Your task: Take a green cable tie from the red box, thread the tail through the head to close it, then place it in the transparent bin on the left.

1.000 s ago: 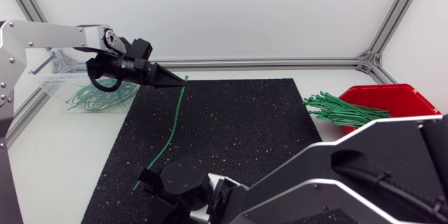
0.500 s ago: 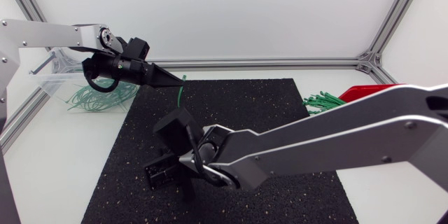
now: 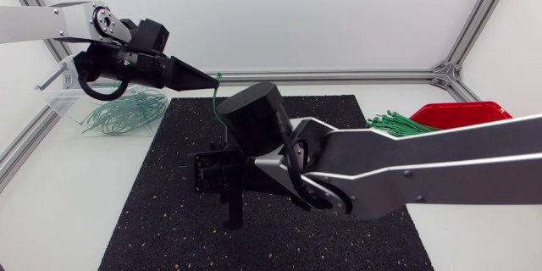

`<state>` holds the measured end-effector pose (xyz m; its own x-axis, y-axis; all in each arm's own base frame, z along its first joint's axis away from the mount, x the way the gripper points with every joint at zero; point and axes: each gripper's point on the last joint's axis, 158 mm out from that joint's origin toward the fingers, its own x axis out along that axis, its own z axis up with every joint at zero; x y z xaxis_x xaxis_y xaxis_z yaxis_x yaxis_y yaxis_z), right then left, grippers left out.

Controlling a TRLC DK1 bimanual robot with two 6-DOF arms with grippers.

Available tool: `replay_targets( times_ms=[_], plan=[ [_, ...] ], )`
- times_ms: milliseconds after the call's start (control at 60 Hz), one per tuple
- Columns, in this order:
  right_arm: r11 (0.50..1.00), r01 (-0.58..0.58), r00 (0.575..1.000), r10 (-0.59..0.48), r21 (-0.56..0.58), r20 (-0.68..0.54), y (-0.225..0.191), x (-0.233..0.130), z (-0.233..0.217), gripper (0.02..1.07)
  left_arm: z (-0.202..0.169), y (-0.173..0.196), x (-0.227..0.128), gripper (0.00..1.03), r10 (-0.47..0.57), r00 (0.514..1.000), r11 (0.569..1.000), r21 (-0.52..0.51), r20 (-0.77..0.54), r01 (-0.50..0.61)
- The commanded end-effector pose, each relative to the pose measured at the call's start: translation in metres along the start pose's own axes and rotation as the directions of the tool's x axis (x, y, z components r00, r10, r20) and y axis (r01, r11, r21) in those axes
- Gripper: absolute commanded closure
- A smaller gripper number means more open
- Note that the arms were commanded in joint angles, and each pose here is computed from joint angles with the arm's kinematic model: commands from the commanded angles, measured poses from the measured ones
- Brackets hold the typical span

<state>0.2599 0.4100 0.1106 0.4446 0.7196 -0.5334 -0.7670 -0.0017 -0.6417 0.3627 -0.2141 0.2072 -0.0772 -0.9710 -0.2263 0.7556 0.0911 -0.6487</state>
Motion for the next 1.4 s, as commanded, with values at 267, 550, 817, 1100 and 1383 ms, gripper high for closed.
replay_targets(
  times_ms=[267, 550, 817, 1100, 1383],
  plan=[
    [0.993, 0.110, 0.993, -0.108, 0.032, -0.037, -0.001, 0.002, -0.027, 1.02, -0.008, -0.018, 0.009, 1.00, -0.033, 0.999, 0.999, -0.032, -0.013, 0.033],
    [0.968, 0.238, 0.968, -0.230, 0.081, -0.094, -0.029, -0.014, -0.042, 1.02, -0.007, -0.025, 0.012, 1.00, -0.042, 0.999, 0.998, -0.037, -0.021, 0.041],
    [0.966, 0.245, 0.966, -0.235, 0.087, -0.104, -0.031, -0.022, -0.044, 1.02, -0.009, -0.042, 0.019, 1.00, -0.060, 0.998, 0.998, -0.031, -0.036, 0.059],
    [0.985, 0.153, 0.983, -0.143, 0.083, -0.115, -0.006, -0.034, -0.048, 1.02, -0.003, -0.071, 0.020, 1.00, -0.077, 0.997, 0.997, -0.012, -0.029, 0.077],
    [0.958, 0.239, 0.969, -0.227, 0.160, -0.094, -0.011, -0.046, -0.053, 1.02, -0.006, -0.083, 0.029, 1.00, -0.102, 0.994, 0.995, -0.017, -0.050, 0.101]
  ],
)
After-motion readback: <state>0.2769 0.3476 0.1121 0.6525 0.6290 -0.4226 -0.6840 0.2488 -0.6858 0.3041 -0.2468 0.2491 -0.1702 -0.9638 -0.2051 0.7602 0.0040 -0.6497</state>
